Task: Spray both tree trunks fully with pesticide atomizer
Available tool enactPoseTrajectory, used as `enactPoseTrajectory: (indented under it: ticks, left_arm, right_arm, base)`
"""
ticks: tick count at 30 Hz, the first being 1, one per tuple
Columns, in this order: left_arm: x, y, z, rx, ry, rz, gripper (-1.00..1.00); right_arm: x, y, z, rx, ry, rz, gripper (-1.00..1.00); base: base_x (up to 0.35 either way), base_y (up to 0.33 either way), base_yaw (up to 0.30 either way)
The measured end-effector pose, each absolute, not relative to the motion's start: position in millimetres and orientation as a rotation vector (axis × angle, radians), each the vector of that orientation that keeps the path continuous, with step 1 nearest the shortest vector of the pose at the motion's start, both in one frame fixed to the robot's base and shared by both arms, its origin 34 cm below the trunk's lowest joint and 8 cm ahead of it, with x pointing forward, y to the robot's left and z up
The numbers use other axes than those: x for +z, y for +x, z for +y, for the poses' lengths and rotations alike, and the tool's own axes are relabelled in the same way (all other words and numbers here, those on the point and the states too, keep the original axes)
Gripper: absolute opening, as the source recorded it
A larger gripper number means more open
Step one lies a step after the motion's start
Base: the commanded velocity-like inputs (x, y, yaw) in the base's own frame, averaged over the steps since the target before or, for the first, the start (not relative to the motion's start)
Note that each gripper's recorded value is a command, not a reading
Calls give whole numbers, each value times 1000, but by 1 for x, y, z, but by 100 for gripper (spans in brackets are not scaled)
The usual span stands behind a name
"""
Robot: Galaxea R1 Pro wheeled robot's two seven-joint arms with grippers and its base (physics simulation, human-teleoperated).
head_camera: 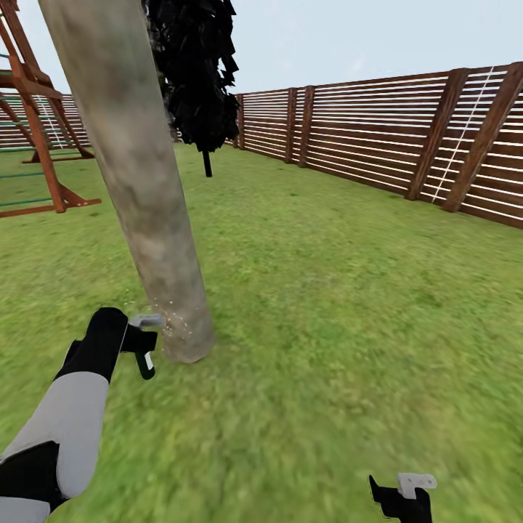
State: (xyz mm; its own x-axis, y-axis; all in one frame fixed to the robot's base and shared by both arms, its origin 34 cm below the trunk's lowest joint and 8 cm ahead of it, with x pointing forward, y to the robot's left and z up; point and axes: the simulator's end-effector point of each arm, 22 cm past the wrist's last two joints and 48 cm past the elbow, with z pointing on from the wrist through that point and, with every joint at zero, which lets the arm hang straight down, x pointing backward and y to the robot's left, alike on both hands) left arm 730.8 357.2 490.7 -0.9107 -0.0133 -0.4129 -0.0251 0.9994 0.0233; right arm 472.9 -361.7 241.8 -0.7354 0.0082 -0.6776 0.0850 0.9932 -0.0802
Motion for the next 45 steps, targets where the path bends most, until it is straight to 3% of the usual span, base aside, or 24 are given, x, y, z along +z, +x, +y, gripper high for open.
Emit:
enactPoseTrajectory:
  ticks: [19,31,45]
  left_arm:
    - [491,731,357,49,-16,2716,-100]
    - [483,724,359,59,-16,2732,-100]
    - [482,721,371,90,-20,2737,-100]
  right_arm:
    - [242,473,-361,-135,64,2395,100]
    - [242,473,-361,-134,63,2394,100]
    - [242,473,-361,-134,63,2395,100]
  base:
    - [-11,-274,1]
    - [164,-248,226]
    - [22,-271,29]
